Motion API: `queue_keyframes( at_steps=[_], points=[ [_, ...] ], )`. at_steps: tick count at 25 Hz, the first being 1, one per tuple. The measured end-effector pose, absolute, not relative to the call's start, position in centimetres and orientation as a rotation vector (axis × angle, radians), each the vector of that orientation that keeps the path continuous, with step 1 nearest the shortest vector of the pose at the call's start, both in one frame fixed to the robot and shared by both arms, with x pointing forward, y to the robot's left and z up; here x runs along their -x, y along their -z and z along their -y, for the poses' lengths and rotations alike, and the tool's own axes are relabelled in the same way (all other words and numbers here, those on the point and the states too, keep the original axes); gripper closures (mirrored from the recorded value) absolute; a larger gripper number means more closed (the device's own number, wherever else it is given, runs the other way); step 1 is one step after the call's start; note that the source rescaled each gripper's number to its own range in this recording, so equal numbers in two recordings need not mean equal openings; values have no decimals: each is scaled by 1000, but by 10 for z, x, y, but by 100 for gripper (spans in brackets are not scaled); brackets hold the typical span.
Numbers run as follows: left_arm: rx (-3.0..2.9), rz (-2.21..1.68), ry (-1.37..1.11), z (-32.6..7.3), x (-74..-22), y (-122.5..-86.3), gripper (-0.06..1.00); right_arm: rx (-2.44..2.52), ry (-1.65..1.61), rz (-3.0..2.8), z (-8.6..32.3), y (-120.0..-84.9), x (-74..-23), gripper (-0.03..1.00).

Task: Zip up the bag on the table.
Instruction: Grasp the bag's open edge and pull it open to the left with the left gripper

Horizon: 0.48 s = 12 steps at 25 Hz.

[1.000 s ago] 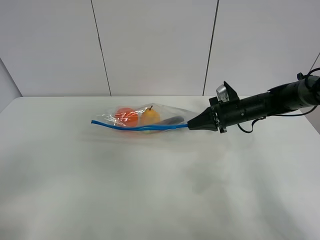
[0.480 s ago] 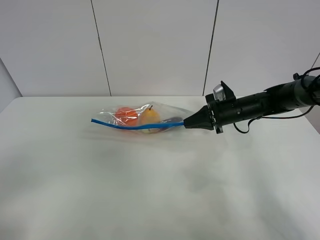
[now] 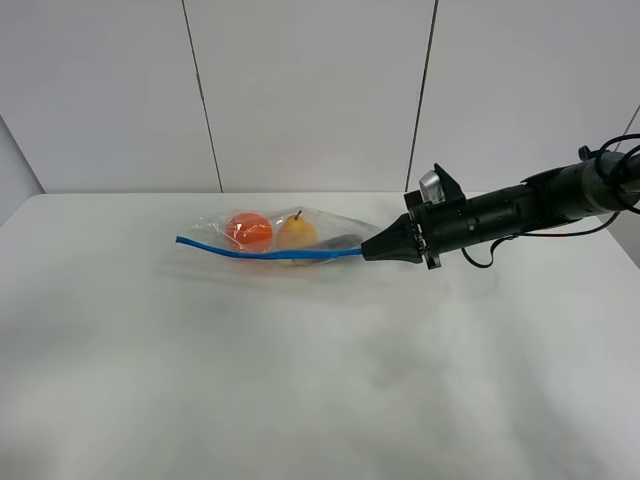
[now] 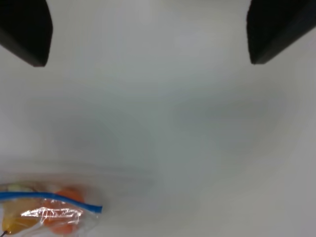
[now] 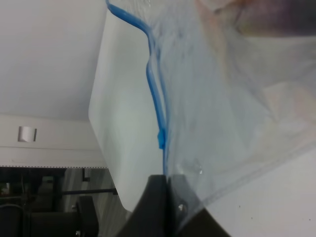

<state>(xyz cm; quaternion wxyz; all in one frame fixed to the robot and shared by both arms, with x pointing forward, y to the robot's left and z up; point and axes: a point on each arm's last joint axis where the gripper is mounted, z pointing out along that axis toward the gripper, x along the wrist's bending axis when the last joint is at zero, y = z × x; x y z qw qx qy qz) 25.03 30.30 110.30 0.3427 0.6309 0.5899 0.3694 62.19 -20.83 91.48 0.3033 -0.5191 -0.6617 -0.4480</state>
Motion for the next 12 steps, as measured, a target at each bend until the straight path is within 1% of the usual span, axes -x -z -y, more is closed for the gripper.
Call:
queue_keyframes(
  at_steps=[4,7,9,12],
  points=[
    [-1720,-1483,-947,-299,-293,-1131,-5,1376,1187,1753,208,-915,-622,97],
    [-1770,-1415,-926,-294,-337,-1146,-6,1376,1187,1754,208,-915,-622,97],
    [-1802,-1380,-914,-291,-365,-1149,-6,1376,1187,1754,208,-915,-622,97],
    [-1865,-1341,-902,-289,-404,-1141,-6,1376,1187,1754,208,-915,-622,97]
  ],
)
